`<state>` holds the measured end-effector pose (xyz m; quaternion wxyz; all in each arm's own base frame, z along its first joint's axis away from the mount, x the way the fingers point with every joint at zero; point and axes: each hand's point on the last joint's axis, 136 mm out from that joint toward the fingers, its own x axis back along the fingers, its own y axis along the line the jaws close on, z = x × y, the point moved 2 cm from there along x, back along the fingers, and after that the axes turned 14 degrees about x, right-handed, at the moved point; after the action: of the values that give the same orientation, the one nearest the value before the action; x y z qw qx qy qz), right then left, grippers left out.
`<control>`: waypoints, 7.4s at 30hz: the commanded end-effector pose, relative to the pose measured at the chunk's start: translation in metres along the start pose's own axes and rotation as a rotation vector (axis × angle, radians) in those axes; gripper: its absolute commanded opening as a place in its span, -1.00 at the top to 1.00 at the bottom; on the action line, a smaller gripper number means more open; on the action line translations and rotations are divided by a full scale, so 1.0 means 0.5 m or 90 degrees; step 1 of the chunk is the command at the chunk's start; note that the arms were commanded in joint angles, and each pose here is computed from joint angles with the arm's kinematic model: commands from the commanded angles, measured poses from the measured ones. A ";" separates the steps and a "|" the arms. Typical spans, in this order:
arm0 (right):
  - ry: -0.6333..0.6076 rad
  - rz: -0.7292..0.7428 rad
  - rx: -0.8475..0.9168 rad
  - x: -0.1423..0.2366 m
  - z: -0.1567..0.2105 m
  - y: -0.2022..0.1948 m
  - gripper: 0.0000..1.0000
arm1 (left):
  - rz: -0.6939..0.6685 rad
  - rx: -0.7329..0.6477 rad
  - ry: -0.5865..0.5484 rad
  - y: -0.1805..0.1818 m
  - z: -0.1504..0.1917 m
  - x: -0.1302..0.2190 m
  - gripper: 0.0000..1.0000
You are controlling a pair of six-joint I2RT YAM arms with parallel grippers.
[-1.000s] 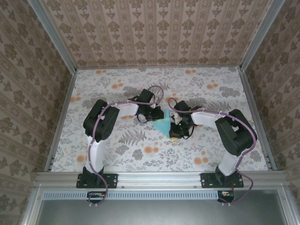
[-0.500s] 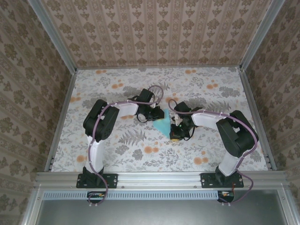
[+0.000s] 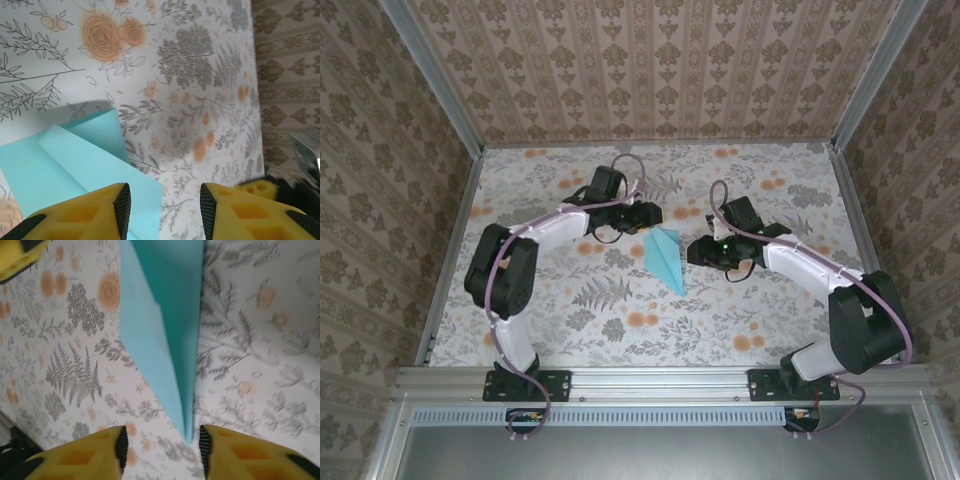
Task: Fold a paper plane with a square sheet of paper (fold left side to right side)
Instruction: Turn over the paper at the center of the table, then fold the wing for the fifth time at the center of the table.
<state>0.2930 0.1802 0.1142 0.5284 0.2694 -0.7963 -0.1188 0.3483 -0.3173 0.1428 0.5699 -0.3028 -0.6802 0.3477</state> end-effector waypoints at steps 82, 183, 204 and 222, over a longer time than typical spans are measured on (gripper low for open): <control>-0.158 -0.100 0.164 0.116 -0.179 0.118 0.84 | 0.082 -0.079 -0.208 -0.108 -0.067 0.315 -0.17; -0.099 -0.254 0.065 -0.091 -0.134 -0.025 -0.43 | 0.148 -0.076 0.016 0.074 0.061 0.010 1.00; -0.084 -0.380 0.070 -0.141 -0.136 -0.012 -0.08 | 0.168 -0.054 0.032 0.103 0.065 -0.015 1.00; -0.046 -0.361 0.084 -0.110 -0.113 0.000 0.36 | 0.147 -0.038 0.038 0.137 0.057 -0.033 1.00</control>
<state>0.3628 0.2143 0.0831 0.4317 0.4960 -0.7188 -0.2259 0.3193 -0.2938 0.0725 0.5431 -0.3948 -0.6327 0.3857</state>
